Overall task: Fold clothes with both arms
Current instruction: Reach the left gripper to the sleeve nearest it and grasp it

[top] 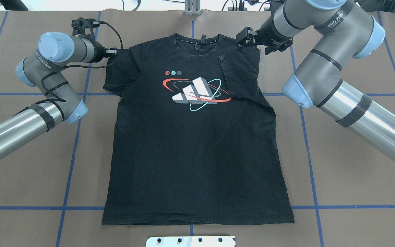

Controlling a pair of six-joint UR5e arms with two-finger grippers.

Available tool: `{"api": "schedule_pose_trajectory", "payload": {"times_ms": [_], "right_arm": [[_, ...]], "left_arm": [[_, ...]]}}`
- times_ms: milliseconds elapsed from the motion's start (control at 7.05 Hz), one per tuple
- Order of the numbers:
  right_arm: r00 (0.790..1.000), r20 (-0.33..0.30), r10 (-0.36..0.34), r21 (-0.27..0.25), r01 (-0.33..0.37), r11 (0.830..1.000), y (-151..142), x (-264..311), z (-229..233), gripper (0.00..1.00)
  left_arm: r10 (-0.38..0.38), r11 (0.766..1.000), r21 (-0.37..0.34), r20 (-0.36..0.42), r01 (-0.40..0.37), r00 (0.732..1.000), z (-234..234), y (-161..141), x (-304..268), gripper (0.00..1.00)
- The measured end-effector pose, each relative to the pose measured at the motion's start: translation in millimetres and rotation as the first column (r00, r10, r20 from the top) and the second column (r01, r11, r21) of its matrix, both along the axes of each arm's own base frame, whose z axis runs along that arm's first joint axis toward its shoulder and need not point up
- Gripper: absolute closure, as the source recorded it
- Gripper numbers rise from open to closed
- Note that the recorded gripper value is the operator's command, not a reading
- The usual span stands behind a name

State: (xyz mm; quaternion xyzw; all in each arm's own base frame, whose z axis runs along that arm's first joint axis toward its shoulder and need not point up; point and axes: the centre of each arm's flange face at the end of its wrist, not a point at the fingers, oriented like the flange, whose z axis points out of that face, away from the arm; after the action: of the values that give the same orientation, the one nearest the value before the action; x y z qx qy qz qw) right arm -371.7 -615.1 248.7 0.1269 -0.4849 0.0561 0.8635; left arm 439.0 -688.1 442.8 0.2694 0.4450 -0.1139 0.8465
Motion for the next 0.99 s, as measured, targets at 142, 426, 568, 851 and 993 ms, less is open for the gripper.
{"api": "schedule_pose_trajectory", "payload": {"times_ms": [142,426,568,851,993], "right_arm": [[1.0,0.0,0.0,0.0,0.0,1.0,0,0,0,0.0],[1.0,0.0,0.0,0.0,0.0,1.0,0,0,0,0.0],[1.0,0.0,0.0,-0.001,0.0,1.0,0,0,1,0.0],[1.0,0.0,0.0,-0.001,0.0,1.0,0,0,2,0.0],[1.0,0.0,-0.001,-0.001,0.001,1.0,0,0,2,0.0]], "left_arm": [[0.0,1.0,0.002,-0.002,0.0,1.0,-2,0,0,1.0],[0.002,0.999,0.033,-0.031,-0.001,1.0,-27,4,-7,1.0],[0.003,0.999,0.04,-0.044,-0.001,0.999,-39,12,-13,1.0],[0.003,1.0,0.011,-0.074,-0.003,0.997,-60,31,-7,1.0],[0.0,1.0,-0.026,-0.107,-0.003,0.994,-69,42,6,1.0]]}}
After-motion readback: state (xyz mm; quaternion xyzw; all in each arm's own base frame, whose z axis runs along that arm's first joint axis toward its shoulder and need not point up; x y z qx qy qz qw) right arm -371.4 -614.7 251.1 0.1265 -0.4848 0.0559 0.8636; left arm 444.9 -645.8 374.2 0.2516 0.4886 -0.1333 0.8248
